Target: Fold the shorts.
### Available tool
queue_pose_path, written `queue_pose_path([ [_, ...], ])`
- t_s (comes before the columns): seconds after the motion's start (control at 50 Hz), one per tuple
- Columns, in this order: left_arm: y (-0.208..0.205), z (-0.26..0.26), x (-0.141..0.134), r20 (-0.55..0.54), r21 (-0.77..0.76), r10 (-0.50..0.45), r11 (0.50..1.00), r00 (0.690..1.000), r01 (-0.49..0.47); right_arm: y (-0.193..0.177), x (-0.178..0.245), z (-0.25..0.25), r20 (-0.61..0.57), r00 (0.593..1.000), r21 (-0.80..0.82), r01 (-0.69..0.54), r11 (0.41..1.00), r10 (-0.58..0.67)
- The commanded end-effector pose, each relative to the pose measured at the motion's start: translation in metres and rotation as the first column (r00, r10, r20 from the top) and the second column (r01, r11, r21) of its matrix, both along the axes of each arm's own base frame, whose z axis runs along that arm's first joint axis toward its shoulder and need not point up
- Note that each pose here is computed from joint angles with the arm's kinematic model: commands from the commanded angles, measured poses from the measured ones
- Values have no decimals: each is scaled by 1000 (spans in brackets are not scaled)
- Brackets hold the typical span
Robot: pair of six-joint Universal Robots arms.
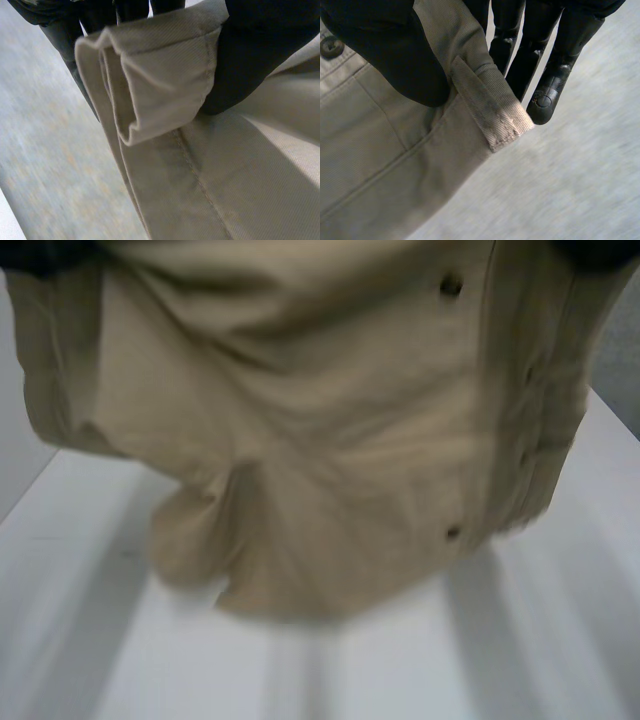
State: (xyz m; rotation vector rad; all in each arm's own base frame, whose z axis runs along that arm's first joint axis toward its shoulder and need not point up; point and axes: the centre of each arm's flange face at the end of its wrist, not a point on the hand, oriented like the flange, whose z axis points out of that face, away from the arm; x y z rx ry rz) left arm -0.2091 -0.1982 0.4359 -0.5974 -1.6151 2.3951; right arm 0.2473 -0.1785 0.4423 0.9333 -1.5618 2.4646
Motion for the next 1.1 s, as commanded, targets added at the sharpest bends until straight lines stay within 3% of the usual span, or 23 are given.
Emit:
queue_pose_path([
  [0.02,-62,-86,-18,82,301,-11,954,997,-15,-62,20,-98,-173,985,317,37,948,20],
  [0.14,-109,-153,-39,133,448,-43,894,990,-21,-95,32,-153,-210,977,424,59,904,35],
  [0.22,-141,-171,-56,140,447,-29,894,990,-37,-121,49,-168,-169,985,368,45,929,19],
  [0.28,-168,-160,-61,114,359,47,929,992,-85,-143,57,-164,-92,995,271,54,961,-29],
  [0.34,-187,-112,-63,7,146,133,980,991,-133,-162,64,-136,23,996,96,83,992,-86],
  [0.38,-189,-94,-67,-39,53,129,990,991,-127,-165,67,-122,65,994,20,89,996,-90],
  [0.46,-178,-36,-70,-169,-187,98,974,981,-129,-168,69,-78,181,980,-175,108,979,-76],
  [0.56,-159,-8,-63,-227,-269,91,951,970,-152,-159,65,-43,253,966,-287,123,950,-49],
  [0.72,-149,-47,-59,-195,-184,112,972,974,-149,-154,64,-59,213,976,-235,104,966,-53],
  [0.88,-135,-153,-64,-44,74,122,990,992,-118,-146,63,-161,-11,999,105,49,993,-48],
  [1.0,-122,-264,-71,107,326,88,938,990,-118,-136,61,-255,-151,989,339,46,940,6],
  [1.1,-104,-306,-78,184,425,39,898,982,-115,-130,57,-291,-200,980,425,72,902,15],
])
